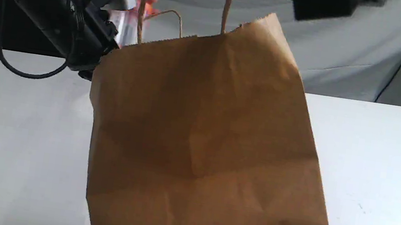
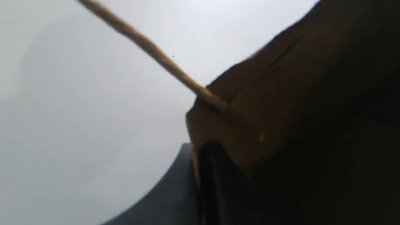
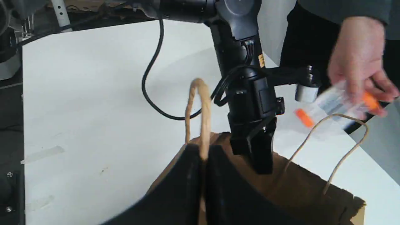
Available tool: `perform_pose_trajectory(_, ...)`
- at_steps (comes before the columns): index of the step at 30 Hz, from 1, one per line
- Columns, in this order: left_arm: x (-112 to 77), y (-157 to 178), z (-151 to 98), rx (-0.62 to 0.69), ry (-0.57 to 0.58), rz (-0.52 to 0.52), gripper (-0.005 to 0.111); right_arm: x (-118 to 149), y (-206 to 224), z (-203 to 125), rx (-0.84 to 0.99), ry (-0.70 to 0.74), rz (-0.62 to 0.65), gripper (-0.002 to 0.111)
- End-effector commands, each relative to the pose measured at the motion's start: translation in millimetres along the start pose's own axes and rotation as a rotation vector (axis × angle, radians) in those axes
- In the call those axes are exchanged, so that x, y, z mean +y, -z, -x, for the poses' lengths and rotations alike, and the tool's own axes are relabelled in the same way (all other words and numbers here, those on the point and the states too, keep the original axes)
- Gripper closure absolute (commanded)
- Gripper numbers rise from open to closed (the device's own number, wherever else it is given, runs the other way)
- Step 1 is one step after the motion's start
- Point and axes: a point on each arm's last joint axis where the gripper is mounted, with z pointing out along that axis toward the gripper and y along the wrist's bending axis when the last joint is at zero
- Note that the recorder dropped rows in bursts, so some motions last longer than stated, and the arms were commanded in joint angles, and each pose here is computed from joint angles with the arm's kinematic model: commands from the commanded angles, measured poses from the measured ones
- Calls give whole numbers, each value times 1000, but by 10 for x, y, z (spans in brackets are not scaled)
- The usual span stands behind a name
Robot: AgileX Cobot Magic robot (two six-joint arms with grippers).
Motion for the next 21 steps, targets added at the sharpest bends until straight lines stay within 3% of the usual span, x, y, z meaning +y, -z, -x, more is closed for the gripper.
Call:
perform_pose_trajectory(1,202,30,-61,-7,58,22,107,-79,-150,50,28,-19,28,108)
perform_pose_trajectory(8,480,180,-179,-44,140,38,107,-197,-347,78,46,-31,34,108)
perform_pose_trajectory(21,508,214,-183,-72,154,21,107,-217,-380,69,47,-35,30,108)
